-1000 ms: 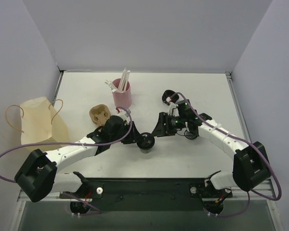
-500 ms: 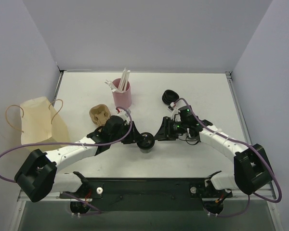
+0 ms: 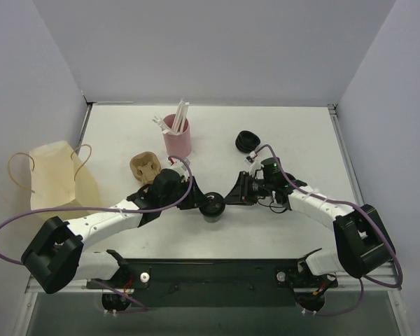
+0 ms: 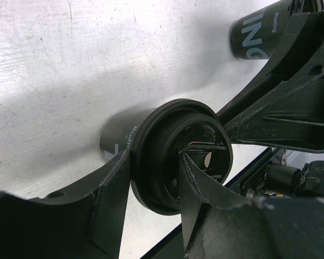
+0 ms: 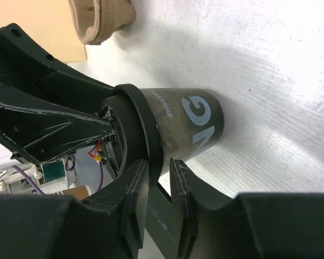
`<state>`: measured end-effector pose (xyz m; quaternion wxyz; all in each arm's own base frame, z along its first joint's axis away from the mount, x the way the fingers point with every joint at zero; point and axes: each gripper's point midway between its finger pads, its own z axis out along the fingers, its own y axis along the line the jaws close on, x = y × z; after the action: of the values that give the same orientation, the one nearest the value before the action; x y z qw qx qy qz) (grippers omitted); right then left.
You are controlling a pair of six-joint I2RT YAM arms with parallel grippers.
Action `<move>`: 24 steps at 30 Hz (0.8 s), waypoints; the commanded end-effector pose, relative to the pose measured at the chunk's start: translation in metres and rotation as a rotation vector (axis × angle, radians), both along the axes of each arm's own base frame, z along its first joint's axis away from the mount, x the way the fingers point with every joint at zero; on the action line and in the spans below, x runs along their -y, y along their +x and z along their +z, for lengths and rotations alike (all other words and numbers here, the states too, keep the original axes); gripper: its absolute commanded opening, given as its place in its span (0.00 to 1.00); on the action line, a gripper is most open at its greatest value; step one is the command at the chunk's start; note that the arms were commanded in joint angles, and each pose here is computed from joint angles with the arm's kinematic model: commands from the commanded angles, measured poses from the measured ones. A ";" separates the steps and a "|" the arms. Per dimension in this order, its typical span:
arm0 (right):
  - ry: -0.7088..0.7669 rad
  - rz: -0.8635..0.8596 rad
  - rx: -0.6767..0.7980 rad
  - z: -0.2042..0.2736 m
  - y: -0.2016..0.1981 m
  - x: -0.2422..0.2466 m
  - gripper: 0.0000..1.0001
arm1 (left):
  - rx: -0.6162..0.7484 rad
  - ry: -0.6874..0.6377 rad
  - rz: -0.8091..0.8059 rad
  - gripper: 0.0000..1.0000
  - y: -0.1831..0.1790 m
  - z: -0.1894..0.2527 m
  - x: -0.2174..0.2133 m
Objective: Pack the takeout coffee
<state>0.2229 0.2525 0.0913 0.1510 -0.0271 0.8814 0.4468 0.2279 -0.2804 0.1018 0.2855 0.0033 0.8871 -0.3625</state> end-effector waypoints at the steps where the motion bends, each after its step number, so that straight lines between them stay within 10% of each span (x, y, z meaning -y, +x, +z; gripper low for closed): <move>1: -0.060 -0.037 -0.003 -0.030 -0.007 0.012 0.21 | -0.161 0.253 0.027 0.43 -0.032 -0.076 -0.044; 24: -0.121 -0.096 -0.032 -0.077 -0.025 0.032 0.16 | -0.201 0.280 0.053 0.41 -0.047 -0.099 -0.054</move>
<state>0.2202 0.2517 0.0862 0.2049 -0.0260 0.8468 0.4902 0.2307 -0.2832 0.0978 0.3068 -0.0129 0.8740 -0.3766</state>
